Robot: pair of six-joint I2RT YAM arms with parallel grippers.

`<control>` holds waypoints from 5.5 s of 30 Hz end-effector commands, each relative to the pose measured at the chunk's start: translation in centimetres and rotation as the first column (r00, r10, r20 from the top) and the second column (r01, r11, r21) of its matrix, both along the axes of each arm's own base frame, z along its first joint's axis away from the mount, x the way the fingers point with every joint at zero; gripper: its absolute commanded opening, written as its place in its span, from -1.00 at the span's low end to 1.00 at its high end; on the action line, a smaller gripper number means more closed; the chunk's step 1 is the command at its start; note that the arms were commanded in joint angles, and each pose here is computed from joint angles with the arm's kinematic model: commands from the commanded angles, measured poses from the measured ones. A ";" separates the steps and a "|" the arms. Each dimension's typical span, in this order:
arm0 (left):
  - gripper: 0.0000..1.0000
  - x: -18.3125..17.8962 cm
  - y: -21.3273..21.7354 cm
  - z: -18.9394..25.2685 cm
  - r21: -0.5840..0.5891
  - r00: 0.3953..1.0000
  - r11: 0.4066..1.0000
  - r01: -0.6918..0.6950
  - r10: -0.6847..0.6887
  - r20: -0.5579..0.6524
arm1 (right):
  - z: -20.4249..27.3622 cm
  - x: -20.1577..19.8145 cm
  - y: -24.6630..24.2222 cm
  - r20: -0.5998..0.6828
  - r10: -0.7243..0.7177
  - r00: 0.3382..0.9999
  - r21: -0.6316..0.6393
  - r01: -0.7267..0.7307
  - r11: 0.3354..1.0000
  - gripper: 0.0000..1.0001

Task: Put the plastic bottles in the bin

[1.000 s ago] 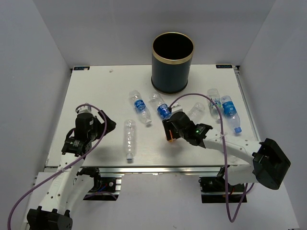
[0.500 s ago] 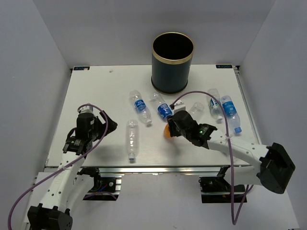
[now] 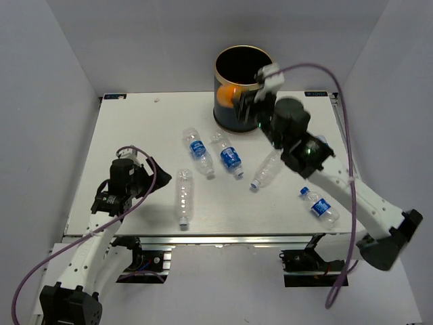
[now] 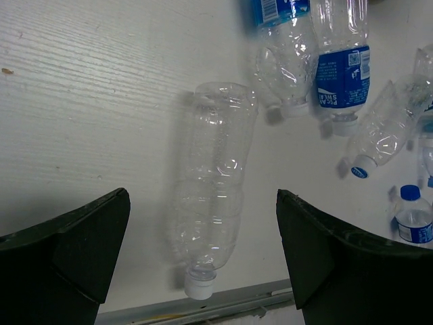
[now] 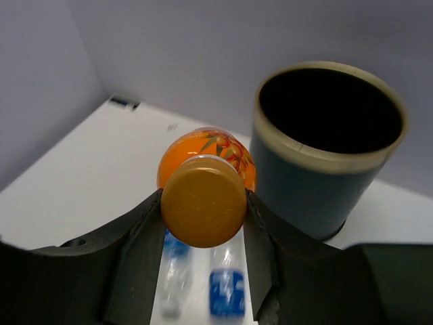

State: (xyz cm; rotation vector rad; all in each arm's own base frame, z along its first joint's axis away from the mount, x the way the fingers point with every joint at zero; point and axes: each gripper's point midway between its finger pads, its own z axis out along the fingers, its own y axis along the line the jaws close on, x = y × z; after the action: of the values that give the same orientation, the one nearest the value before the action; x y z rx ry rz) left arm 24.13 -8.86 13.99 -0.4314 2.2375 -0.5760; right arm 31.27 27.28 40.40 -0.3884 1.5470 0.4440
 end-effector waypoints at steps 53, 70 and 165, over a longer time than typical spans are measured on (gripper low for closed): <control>-0.26 2.0 -14.7 9.4 0.162 0.790 0.861 0.482 -0.507 0.345 | -6.9 -8.5 2.1 -0.198 0.750 0.631 0.330 -0.678 0.657 0.79; -0.27 -0.9 -19.2 14.6 0.113 0.582 0.721 0.684 -0.632 0.511 | -9.3 -3.5 7.1 -0.209 0.677 0.705 0.381 -0.579 0.721 0.79; -0.16 27.2 -15.9 30.2 -0.042 0.698 0.995 0.088 -0.032 0.715 | -3.2 4.2 -16.2 0.053 -0.379 0.924 0.059 0.376 0.925 0.79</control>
State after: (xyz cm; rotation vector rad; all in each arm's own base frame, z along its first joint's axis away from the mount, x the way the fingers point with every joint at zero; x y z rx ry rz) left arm 51.12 -23.19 38.94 -0.1538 1.6317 -0.5928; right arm 35.48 12.50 36.16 -0.1353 1.5385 0.1920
